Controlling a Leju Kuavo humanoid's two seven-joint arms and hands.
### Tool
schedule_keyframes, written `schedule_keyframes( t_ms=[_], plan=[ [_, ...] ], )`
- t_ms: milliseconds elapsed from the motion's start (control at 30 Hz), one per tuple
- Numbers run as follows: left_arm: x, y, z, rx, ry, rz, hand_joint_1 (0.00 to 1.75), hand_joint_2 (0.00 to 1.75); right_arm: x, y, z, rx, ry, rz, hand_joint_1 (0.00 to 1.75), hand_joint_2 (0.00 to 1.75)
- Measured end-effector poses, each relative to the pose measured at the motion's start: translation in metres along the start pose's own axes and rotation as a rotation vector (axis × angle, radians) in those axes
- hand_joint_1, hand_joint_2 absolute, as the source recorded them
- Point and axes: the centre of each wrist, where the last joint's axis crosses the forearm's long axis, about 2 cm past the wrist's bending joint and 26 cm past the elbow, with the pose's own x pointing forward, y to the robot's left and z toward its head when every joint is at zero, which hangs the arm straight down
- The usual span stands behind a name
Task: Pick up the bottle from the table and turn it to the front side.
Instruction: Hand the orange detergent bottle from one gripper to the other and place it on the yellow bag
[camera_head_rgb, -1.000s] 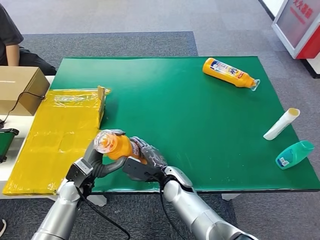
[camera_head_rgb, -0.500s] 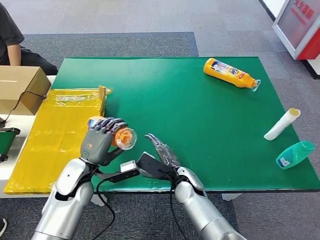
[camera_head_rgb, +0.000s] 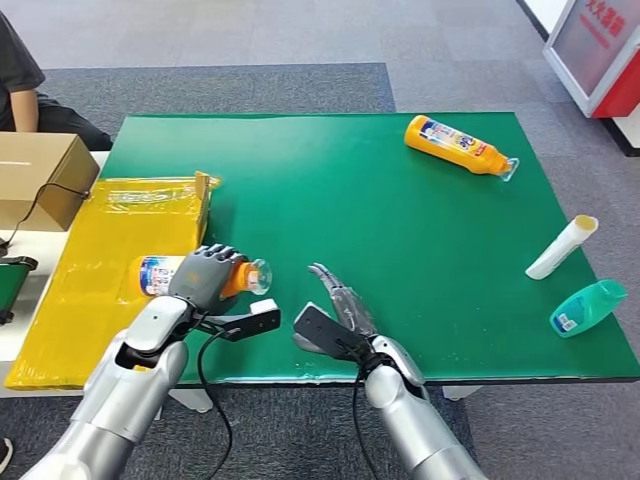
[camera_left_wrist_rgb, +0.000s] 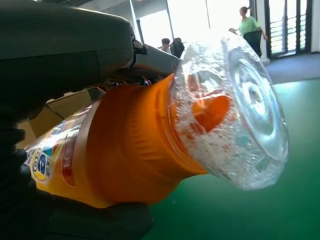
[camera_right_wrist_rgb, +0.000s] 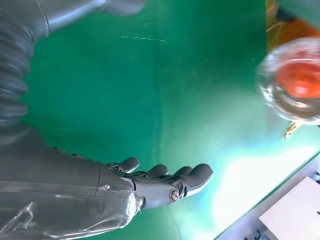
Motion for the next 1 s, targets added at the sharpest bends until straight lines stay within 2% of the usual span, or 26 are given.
schedule_keyframes(
  t_ms=[133, 233, 267, 367, 400, 533, 633, 800, 1000],
  plan=[
    [-0.013, -0.004, -0.007, -0.054, 0.099, -0.026, 1.75, 1.75, -0.001, -0.001, 0.0, 0.003, 0.0, 0.005, 0.0, 1.75],
    [-0.021, -0.005, -0.01, -0.072, 0.136, -0.026, 1.75, 1.75, 0.0, 0.0, 0.0, 0.004, -0.002, 0.008, 0.0, 1.75],
    [-0.023, -0.005, -0.011, -0.076, 0.146, -0.026, 1.58, 1.75, 0.0, 0.0, 0.0, 0.004, -0.003, 0.009, 0.0, 1.75],
    [-0.031, -0.007, -0.013, -0.083, 0.18, -0.03, 0.27, 1.75, 0.001, 0.001, 0.0, 0.007, -0.007, 0.008, 0.0, 1.75],
    [-0.034, -0.007, -0.014, -0.081, 0.193, -0.03, 0.0, 1.75, 0.001, 0.001, -0.001, 0.008, -0.009, 0.007, 0.0, 1.75],
    [-0.047, -0.011, -0.013, -0.049, 0.226, 0.001, 0.0, 1.75, 0.0, 0.004, 0.0, 0.013, -0.009, 0.002, 0.0, 1.75],
    [-0.051, -0.012, -0.01, 0.001, 0.185, 0.099, 0.0, 1.75, -0.001, 0.005, 0.0, 0.014, -0.005, -0.005, 0.0, 1.75],
    [-0.055, -0.014, 0.005, 0.141, -0.008, 0.515, 0.0, 1.75, -0.003, 0.007, 0.002, 0.008, -0.007, -0.022, 0.0, 1.75],
    [-0.065, -0.022, 0.036, 0.362, -0.264, 1.0, 0.0, 1.75, -0.007, 0.012, 0.004, 0.008, -0.017, -0.037, 0.0, 1.75]
  ],
)
